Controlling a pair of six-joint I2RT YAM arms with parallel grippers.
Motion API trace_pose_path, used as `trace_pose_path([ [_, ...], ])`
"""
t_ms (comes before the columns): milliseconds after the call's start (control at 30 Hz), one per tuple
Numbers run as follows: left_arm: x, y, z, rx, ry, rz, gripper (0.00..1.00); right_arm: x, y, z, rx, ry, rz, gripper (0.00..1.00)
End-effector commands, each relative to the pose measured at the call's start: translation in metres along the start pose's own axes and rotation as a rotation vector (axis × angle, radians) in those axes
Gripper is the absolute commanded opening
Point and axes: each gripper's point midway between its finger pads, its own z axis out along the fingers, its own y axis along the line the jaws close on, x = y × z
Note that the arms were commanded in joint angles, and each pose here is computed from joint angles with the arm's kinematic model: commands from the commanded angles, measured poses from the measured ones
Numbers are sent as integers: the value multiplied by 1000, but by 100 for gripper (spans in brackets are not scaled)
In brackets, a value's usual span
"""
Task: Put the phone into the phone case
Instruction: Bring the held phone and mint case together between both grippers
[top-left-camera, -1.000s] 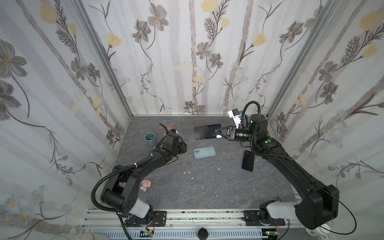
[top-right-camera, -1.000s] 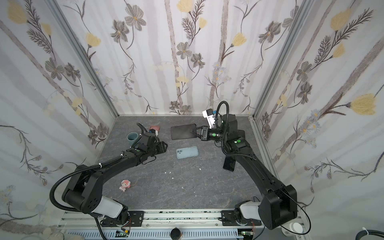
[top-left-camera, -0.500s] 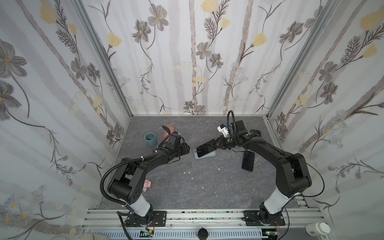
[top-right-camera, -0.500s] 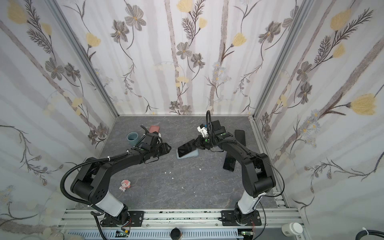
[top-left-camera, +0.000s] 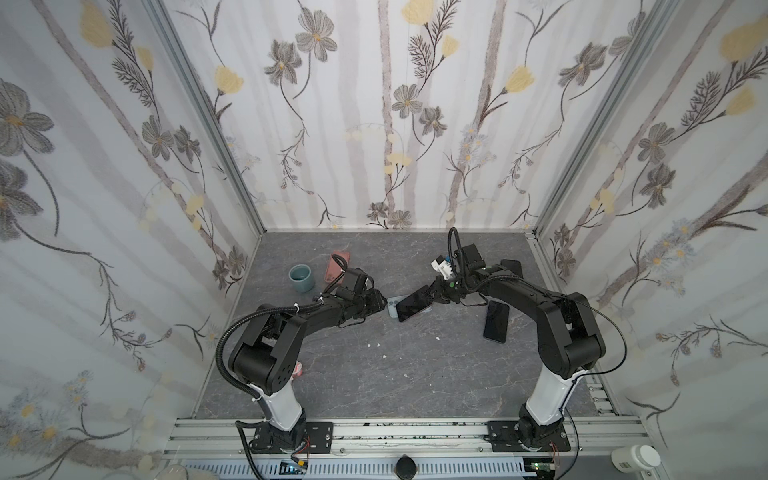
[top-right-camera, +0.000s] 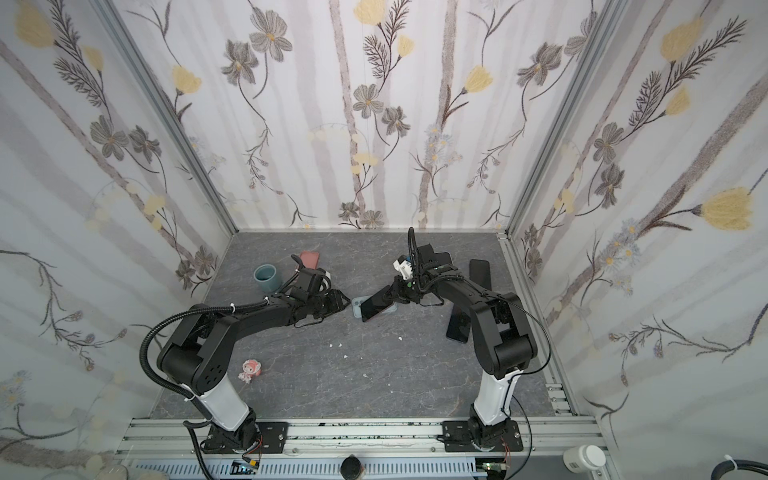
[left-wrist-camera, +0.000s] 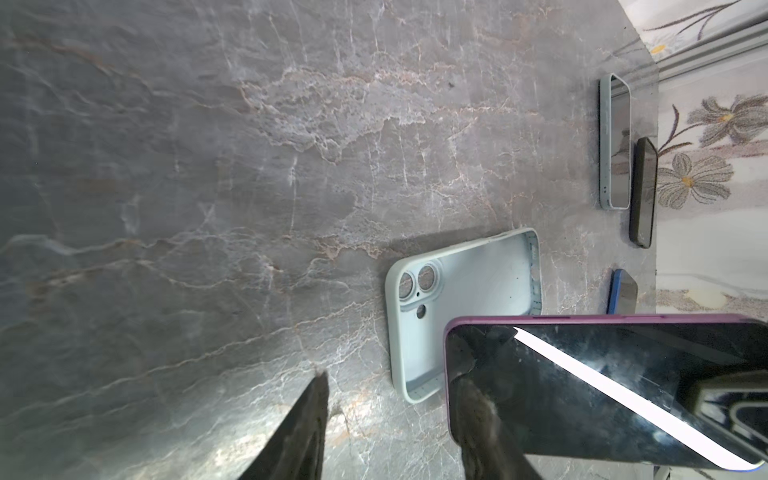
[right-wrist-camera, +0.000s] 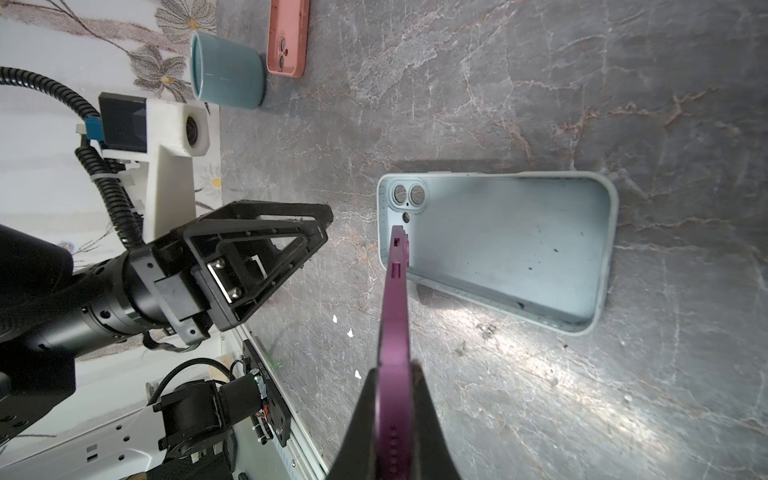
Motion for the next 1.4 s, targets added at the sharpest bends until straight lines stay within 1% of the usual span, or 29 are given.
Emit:
trace_pose_path([
  [0,-3,-9,4,36,0,0,48,-14,13,-2,-48,-35,-26,0],
  [200,-4,-13,6,52,5,8,48,-22,23,-6,-71,-49,-36,0],
  [633,-5,-18,5,86,-9,31,47,-27,11,8,-72,-53,-16,0],
  [1033,0,-11,30,88,29,19,44,-16,-4,20,-60,-25,13,0],
  [1200,10,-4,41,86,66,11,43,-11,-9,27,-76,1,27,0],
  [1367,18,-4,45,89,85,4,42,-5,-13,30,-87,7,36,0],
])
